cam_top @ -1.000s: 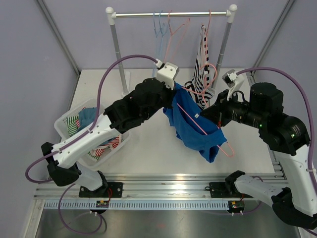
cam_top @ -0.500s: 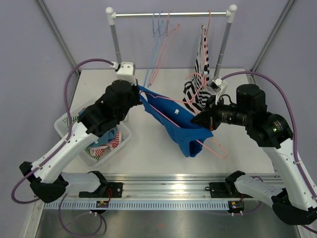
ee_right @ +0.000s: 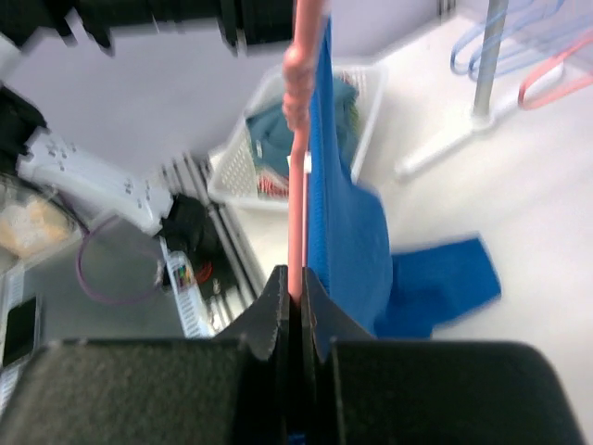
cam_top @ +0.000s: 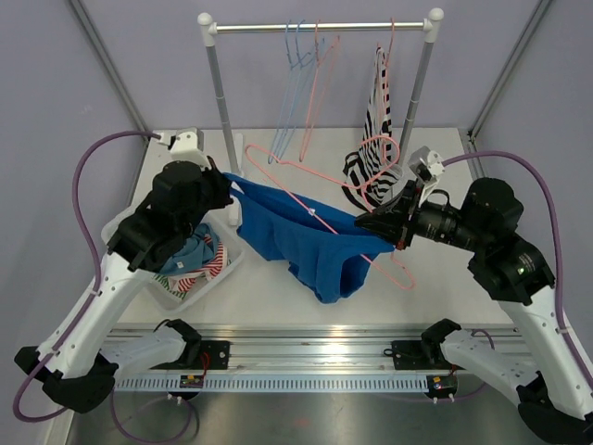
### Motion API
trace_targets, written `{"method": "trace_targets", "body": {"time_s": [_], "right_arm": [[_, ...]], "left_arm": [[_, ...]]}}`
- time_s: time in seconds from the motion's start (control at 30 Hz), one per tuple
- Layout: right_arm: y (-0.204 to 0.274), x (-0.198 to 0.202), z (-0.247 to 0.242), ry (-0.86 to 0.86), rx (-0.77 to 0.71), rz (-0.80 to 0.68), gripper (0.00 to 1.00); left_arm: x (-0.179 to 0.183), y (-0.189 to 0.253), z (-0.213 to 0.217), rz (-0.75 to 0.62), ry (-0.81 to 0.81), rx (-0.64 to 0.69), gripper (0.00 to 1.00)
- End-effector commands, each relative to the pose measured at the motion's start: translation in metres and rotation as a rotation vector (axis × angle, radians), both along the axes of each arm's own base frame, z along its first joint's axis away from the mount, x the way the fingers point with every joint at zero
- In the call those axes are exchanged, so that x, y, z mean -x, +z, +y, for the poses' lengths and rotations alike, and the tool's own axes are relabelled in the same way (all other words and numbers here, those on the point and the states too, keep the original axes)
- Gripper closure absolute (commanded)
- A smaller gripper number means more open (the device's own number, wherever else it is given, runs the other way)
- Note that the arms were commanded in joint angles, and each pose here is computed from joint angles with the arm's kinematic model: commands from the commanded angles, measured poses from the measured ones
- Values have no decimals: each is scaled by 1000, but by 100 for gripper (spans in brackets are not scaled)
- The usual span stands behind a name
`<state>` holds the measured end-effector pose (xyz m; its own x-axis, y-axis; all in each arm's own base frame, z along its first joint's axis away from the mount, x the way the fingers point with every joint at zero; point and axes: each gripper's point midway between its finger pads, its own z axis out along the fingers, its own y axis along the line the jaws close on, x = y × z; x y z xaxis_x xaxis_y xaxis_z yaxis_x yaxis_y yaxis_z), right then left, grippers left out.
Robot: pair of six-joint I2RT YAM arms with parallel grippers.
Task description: Remove the tank top from the hanger
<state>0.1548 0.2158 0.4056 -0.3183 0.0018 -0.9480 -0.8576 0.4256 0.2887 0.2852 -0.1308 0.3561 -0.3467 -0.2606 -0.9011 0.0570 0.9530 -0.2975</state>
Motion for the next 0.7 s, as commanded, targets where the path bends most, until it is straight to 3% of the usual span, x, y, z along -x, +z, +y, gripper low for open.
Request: {"method": "trace_targets", "body": {"time_s": [0.0,0.07,0.1,0.13,0.23,0.33,0.4,0.43,0.47,0.53,0.57,0.6,0.63,0.67], "right_arm": [[55,-6,6,-23,-261,-179,100],[54,-11,16,7,-413,-153,100],[88,-5,12,35,-544,-299,100],[91,-11,11,17,-605,-289,100],[126,-15,1,-7,-785,-414,100],[138,-18,-13,-30,-983,-509,100],[134,-34,-11,-89,-955,-493,100],[148,-41,-18,-170,-913,-533,100],[122,-63,-11,-264,-751,-392,100],[133,-72,-30,-417,-624,-369,100],[99,-81,-31,-471,-478,-259,100],[94,-84,-39,-523,-435,-242,100],[94,-82,-47,-557,-392,-234,100],[73,-83,-51,-586,-318,-169,100]], "left_arm": [[8,17,-14,-75,-117,83,100],[34,13,-51,-88,-366,169,100],[41,29,-67,-149,-456,246,100],[61,29,-88,-140,-607,293,100],[85,9,-123,-92,-785,331,100],[100,-33,-143,-17,-831,234,100],[103,-65,-142,64,-783,174,100],[90,-76,-131,81,-677,140,100],[91,-90,-119,138,-627,106,100],[81,-97,-99,152,-507,62,100],[85,-101,-92,165,-500,39,100],[87,-95,-87,147,-496,41,100],[89,-93,-83,141,-494,37,96],[92,-92,-78,141,-494,21,81]]}}
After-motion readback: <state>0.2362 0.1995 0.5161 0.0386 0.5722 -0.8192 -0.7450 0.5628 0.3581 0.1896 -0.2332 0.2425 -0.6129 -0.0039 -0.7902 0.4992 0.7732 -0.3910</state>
